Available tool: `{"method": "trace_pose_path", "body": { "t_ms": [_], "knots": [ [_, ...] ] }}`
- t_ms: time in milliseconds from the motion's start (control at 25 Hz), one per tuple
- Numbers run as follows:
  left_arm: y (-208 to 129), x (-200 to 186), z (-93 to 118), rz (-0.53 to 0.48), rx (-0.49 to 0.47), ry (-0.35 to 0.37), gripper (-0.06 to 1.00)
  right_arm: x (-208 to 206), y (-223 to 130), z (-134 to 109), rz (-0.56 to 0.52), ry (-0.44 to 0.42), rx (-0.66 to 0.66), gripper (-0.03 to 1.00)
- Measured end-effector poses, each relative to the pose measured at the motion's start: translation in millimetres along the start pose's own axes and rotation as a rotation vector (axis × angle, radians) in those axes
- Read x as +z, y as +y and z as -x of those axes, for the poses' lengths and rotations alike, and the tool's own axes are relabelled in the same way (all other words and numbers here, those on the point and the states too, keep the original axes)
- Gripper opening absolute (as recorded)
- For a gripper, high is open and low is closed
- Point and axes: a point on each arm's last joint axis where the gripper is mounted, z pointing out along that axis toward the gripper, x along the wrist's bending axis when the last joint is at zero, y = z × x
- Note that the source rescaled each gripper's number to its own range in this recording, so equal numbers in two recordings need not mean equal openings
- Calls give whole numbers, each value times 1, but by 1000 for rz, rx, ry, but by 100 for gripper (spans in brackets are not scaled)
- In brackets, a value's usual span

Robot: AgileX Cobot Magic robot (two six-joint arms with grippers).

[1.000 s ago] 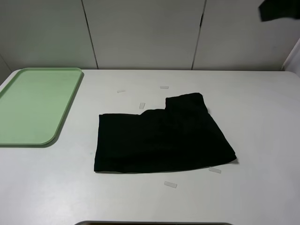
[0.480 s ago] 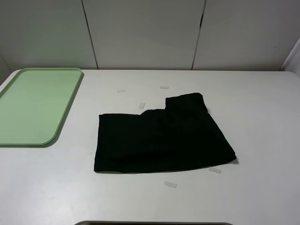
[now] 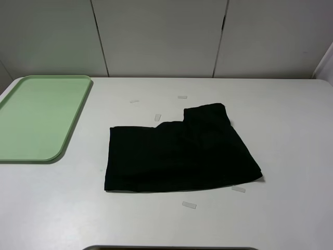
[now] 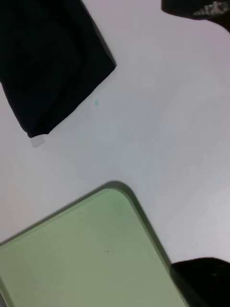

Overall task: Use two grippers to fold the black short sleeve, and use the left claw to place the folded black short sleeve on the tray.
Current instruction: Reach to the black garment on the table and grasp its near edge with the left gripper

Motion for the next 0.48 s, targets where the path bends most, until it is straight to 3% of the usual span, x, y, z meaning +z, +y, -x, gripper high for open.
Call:
{"method": "trace_pose_path", "body": {
  "t_ms": [240, 480],
  "knots": [
    [0, 0, 0, 0, 0, 0, 100, 31, -32, -20, -10, 164, -34, 100],
    [0, 0, 0, 0, 0, 0, 100, 49, -49, -25, -89, 195, -75, 100]
  ]
}}
